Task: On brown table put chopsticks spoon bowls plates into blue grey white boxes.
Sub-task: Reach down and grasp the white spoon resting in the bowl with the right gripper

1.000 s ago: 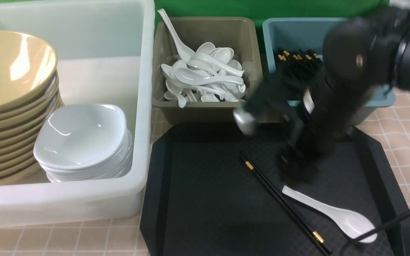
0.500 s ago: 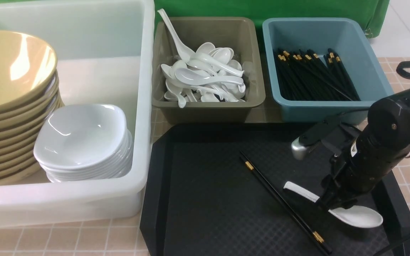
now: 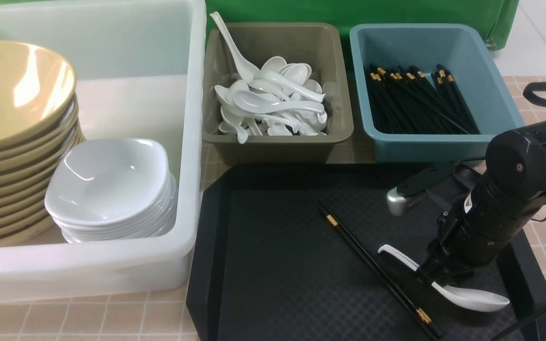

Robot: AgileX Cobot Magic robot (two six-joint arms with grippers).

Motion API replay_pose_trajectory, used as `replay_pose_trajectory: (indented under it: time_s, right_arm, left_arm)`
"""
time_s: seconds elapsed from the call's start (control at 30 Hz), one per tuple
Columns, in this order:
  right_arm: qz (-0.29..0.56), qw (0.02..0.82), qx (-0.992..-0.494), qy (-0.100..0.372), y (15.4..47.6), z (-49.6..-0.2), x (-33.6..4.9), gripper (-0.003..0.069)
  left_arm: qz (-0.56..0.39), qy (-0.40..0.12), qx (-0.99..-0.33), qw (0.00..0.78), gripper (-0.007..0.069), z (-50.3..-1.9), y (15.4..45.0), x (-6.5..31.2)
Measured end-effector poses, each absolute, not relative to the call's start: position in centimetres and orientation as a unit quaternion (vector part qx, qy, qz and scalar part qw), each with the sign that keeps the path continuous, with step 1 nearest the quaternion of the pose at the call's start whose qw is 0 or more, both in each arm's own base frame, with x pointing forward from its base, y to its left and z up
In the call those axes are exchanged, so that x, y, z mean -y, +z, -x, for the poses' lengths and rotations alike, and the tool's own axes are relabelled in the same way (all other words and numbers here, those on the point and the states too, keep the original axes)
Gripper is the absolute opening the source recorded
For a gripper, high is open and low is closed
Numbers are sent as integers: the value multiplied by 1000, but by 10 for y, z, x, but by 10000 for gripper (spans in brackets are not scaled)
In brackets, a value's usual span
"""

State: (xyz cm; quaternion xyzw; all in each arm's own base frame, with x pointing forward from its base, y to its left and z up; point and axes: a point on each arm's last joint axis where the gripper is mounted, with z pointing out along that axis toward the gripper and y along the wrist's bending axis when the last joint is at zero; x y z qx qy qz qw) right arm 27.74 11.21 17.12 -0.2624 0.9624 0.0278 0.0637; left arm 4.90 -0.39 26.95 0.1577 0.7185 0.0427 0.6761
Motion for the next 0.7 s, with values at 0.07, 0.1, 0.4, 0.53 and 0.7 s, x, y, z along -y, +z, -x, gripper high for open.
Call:
replay_pose_trajectory:
  time_s: [0.07,0.1,0.4,0.53,0.7]
  right_arm:
    - [255,62,-965,28,173,-278,-112,291]
    - [249,64,-966,29,176,-279,-113,312]
    - [267,71,-960,38,185,-272,-132,368]
    - [280,77,-956,42,183,-270,-140,368]
    - [291,67,-953,39,167,-276,-142,323]
  left_arm:
    - [-158,43,-719,676,6,-49,269,4]
    - [-158,43,-719,676,6,-49,269,4]
    - [-159,45,-718,676,6,-49,270,4]
    - [-159,46,-718,676,6,-49,270,4]
    - [-160,48,-718,676,6,-49,270,4]
